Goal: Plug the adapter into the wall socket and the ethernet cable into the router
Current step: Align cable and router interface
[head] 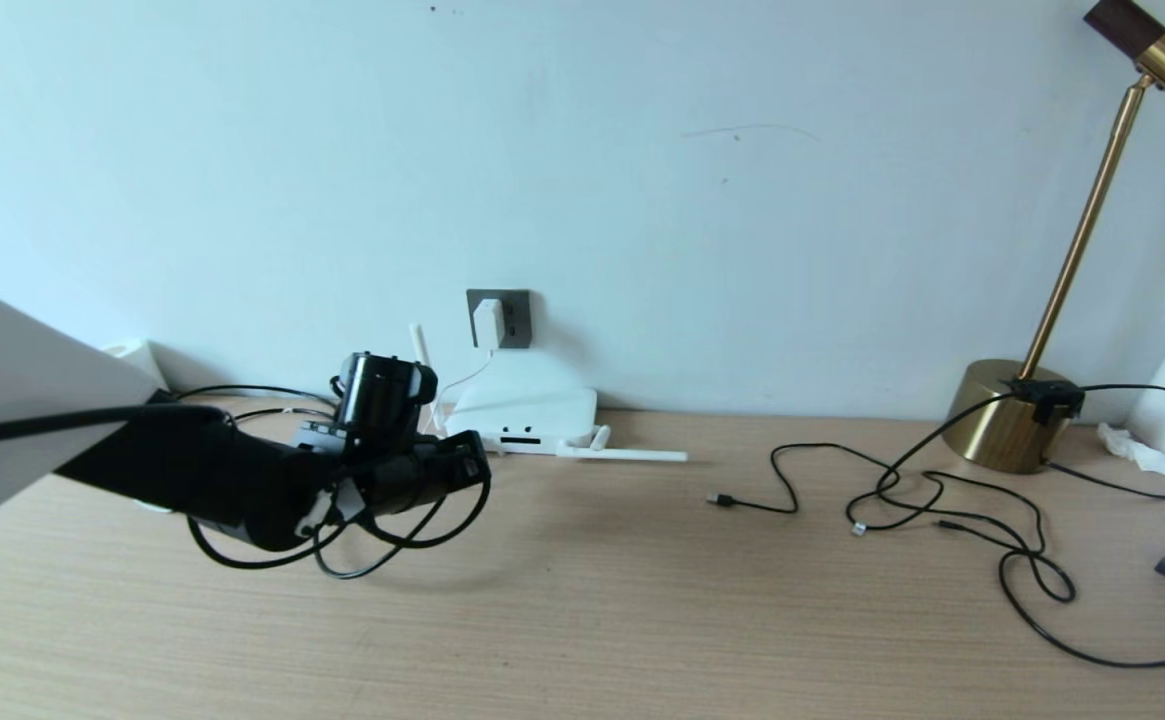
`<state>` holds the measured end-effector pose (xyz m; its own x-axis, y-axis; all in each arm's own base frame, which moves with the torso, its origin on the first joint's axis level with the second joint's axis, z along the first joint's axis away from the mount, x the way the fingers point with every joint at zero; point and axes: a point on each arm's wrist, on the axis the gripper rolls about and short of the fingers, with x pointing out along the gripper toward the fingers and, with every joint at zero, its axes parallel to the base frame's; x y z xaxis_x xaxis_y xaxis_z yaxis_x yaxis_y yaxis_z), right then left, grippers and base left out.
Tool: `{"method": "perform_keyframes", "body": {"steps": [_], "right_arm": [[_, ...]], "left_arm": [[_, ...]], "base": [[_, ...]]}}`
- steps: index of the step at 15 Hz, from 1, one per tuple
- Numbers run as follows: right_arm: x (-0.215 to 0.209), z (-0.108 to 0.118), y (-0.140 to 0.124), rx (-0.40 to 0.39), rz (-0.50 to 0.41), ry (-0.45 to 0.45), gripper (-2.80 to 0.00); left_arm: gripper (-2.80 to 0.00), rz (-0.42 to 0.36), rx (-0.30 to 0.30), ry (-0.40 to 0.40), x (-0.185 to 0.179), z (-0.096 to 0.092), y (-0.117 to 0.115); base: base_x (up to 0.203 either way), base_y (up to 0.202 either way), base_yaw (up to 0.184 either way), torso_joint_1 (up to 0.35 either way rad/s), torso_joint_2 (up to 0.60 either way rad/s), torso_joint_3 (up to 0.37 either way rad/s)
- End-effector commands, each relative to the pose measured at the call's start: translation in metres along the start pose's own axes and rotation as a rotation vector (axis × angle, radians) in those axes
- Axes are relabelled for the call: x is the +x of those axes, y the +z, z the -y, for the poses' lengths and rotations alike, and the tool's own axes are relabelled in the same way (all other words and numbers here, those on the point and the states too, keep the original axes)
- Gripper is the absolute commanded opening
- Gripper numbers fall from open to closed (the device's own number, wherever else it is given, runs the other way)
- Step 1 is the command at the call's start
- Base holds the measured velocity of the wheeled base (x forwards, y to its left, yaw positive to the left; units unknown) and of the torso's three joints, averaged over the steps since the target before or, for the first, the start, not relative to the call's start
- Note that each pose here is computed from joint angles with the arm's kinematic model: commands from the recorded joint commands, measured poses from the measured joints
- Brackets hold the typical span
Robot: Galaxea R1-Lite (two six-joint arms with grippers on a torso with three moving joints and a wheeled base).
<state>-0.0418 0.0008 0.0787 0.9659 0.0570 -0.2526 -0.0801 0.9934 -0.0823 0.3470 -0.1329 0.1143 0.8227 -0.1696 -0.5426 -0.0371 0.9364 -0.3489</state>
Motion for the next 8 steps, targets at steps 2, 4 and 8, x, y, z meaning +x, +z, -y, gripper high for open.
{"method": "perform_keyframes", "body": {"steps": [2,4,8], "right_arm": [[0.0,0.0,0.0,-0.001,-0.002,0.001,-2.8],[0.0,0.0,0.0,-0.002,-0.001,0.001,-2.8],[0.0,0.0,0.0,-0.001,-0.002,0.001,-2.8]], "left_arm": [[-2.8,-0.018,-0.042,-0.013,0.004,0.018,-0.015],[-2.8,-0.017,-0.037,0.006,0.007,0.018,-0.019],[-2.8,0.012,-0.04,0.024,0.016,0.02,-0.022]], "base": [[0.0,0.0,0.0,0.0,0.0,0.0],[0.0,0.0,0.0,0.0,0.0,0.0],[0.0,0.0,0.0,0.0,0.0,0.0]]}}
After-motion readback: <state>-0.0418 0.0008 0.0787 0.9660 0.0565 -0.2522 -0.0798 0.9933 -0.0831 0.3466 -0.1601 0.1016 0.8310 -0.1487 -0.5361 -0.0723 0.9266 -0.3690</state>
